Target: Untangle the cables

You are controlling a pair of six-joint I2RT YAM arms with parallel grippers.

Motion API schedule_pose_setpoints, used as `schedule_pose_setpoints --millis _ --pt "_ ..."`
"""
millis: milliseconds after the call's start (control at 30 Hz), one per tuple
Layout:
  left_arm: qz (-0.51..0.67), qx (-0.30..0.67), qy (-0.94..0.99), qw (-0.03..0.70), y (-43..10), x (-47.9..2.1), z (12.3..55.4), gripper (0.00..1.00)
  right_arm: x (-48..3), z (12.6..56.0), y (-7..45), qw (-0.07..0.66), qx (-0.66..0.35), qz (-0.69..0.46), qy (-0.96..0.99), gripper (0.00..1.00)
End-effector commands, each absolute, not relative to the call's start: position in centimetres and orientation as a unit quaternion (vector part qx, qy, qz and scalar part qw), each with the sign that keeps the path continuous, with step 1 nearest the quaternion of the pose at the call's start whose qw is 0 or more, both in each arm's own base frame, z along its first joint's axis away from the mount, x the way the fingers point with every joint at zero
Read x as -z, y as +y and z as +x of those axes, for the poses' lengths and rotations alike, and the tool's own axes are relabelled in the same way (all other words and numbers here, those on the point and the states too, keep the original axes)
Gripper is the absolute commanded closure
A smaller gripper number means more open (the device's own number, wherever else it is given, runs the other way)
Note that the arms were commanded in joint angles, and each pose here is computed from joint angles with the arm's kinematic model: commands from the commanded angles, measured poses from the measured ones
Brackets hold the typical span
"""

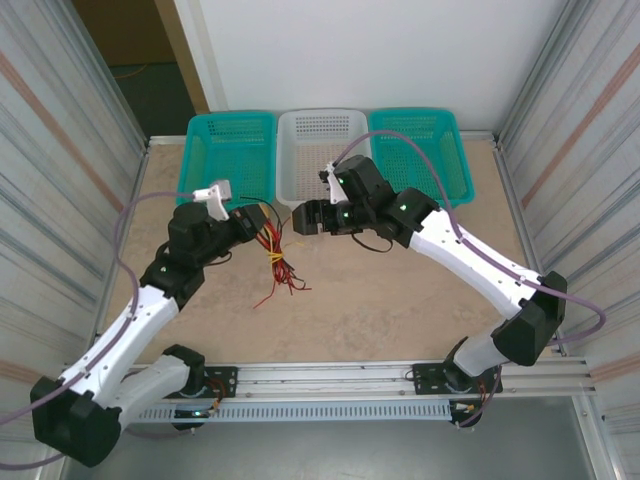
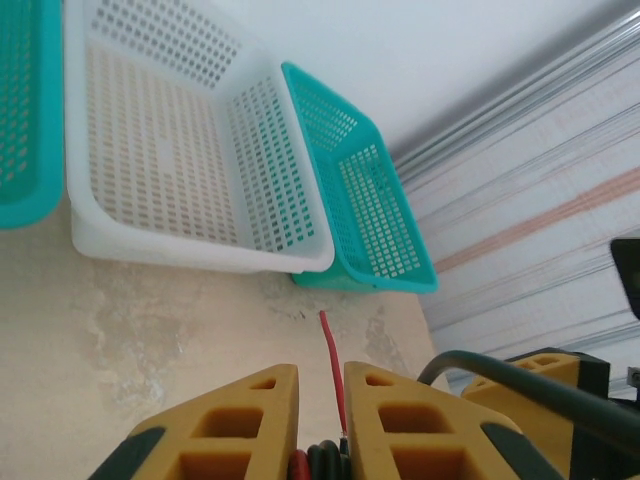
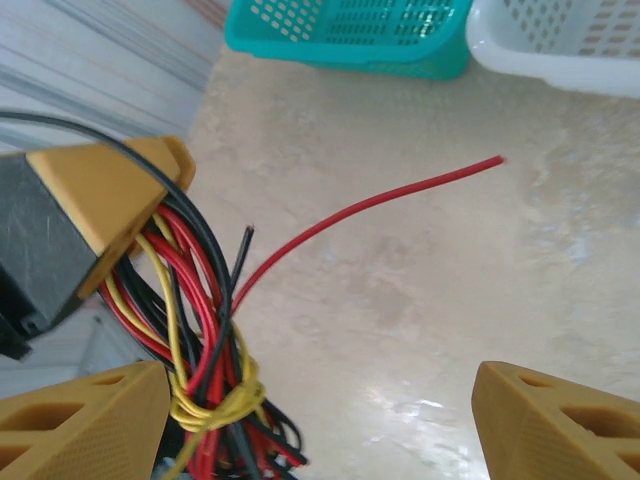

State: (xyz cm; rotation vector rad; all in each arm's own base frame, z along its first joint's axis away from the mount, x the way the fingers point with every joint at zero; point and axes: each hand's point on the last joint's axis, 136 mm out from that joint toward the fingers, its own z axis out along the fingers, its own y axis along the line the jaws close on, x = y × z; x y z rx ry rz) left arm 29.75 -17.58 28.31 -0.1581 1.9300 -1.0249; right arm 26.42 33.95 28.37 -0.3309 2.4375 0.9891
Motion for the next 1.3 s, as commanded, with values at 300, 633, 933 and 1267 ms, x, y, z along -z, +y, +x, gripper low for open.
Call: schedule_pose_setpoints --millis 300,633,933,1267 --pt "-0.084 0.333 0.737 0.582 -14.3 -31.2 29.1 1.00 -28.4 23.9 37.1 0.182 -0.402 -0.087 0.893 0.32" --pt "-0.109 0.317 0.714 0.614 -13.1 -31.4 28.8 1.00 -28.3 22.8 39.1 0.155 -0.444 -0.081 0.879 0.51" --pt "-0.105 0.316 0.710 0.621 -13.1 -31.3 28.9 1.00 -27.8 22.5 39.1 0.151 -0.429 -0.090 0.886 0.61" --pt "-0.101 0.323 0.711 0.616 -13.3 -30.8 28.6 1.00 -27.5 22.7 39.1 0.152 -0.427 -0.088 0.887 0.77"
